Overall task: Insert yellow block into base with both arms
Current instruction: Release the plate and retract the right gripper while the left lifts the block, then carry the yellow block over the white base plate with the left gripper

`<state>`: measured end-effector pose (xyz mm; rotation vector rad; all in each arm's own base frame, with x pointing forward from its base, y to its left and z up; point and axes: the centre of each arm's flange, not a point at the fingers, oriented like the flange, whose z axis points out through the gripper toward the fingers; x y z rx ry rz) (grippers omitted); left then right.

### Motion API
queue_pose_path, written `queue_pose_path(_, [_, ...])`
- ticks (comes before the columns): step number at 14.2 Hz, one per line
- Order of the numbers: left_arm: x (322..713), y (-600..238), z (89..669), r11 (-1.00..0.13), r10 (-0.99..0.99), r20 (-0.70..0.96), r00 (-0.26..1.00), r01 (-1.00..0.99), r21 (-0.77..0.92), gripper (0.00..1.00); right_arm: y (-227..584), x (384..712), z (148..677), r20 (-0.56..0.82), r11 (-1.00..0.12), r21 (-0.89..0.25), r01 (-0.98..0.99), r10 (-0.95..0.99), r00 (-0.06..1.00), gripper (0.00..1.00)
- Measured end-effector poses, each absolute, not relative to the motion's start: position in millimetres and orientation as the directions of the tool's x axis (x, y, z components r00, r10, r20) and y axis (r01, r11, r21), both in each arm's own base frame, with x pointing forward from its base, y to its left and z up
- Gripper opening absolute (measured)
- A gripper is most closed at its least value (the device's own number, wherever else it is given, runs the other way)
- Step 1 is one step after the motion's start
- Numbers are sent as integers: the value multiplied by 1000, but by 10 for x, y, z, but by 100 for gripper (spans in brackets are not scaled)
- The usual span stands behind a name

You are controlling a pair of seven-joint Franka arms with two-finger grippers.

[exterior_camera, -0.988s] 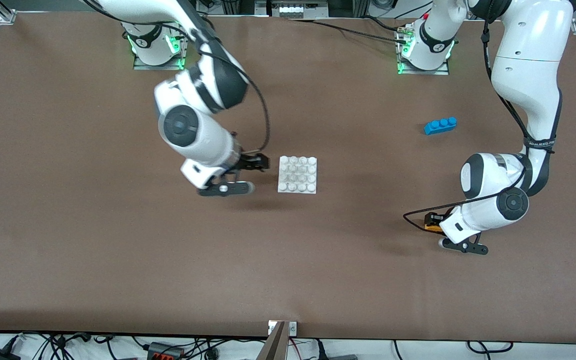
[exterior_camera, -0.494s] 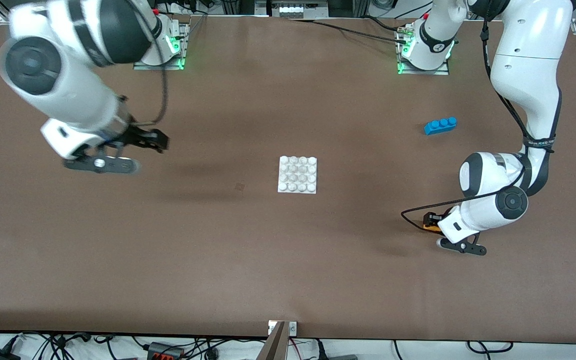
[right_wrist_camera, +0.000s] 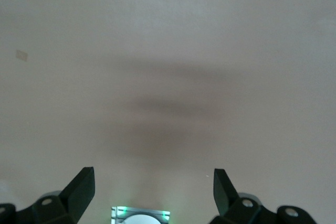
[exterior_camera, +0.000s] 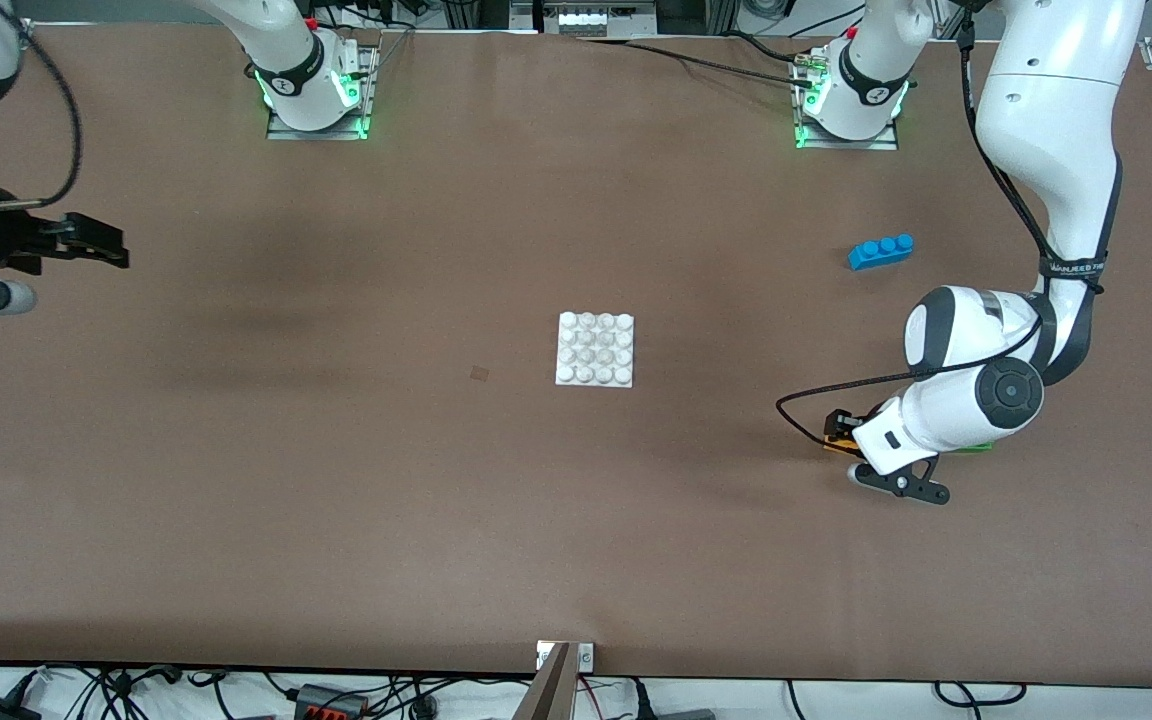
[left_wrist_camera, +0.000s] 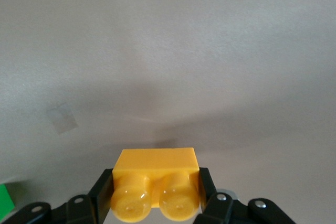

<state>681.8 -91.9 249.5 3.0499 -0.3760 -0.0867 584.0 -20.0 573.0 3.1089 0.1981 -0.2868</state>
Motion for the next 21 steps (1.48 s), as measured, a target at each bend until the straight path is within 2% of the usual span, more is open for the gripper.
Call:
queue_pose_path(6, [6741,-1338,2826,-976,-206,-114,972,-195,101,68,-538,5634,6100,-96,-993,-39,107,111,989,100])
queue_pose_path(10, [6696,-1691,3075,-981,-174,-151,973,-158,109,68,-446,5410,6105,-110,-991,-35,125,129,986,100])
queue_pose_path(21, [6671,-1827,3134,-981,-176,-159,971,-160,111,68,-460,5399,6069,-110,-992,-33,122,125,986,100])
